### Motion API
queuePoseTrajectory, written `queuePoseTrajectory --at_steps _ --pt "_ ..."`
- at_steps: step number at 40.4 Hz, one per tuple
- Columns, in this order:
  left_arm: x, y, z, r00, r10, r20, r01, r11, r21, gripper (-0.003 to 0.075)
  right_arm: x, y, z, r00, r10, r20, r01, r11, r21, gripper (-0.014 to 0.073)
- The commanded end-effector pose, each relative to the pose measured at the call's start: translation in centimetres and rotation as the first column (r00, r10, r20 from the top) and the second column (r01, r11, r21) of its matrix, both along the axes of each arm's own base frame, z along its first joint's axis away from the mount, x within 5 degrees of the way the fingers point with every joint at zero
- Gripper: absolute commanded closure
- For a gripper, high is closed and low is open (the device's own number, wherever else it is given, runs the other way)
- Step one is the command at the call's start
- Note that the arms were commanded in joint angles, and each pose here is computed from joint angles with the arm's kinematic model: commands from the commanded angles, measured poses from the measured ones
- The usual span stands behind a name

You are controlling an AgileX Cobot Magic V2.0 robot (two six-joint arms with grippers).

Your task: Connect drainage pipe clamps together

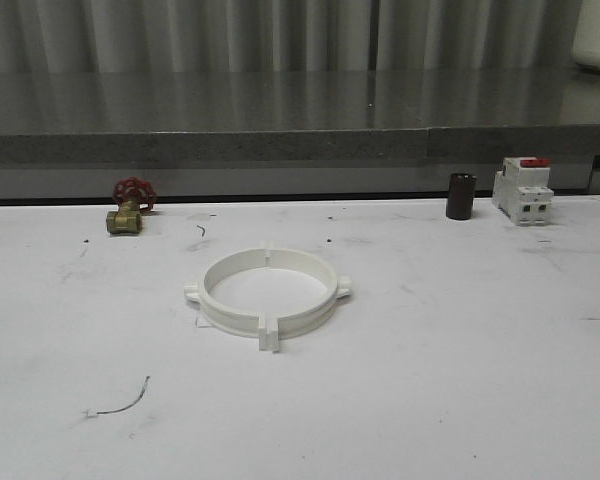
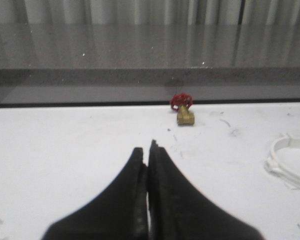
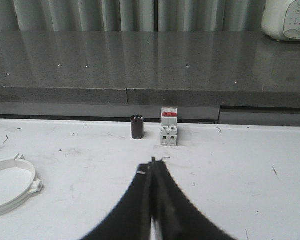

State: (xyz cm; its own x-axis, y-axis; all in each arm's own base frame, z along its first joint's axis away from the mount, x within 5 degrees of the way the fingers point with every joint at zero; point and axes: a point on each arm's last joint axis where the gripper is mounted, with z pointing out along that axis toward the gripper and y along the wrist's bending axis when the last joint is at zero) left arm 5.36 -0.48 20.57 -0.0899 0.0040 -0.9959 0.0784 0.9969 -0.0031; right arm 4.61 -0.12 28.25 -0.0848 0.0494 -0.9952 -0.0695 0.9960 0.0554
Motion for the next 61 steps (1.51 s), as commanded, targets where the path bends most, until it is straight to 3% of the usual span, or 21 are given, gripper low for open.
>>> queuePoseTrajectory --at_steps 1,47,61 --pt "-0.1 0.1 0.8 0.992 0.023 0.123 -0.021 1.000 -0.019 0.0741 0.0 0.1 1.5 0.995 0.011 0.094 -0.009 1.000 -0.018 0.0665" --pt "0.1 0.2 0.2 0.990 0.027 0.140 -0.024 0.999 -0.021 0.0741 0.0 0.1 1.3 0.996 0.011 0.092 -0.009 1.000 -0.023 0.0665" --pt "0.1 0.2 0.2 0.990 0.027 0.140 -0.024 0.999 -0.021 0.0741 1.3 0.4 -4.5 0.995 -0.027 0.096 0.034 0.997 -0.073 0.0665"
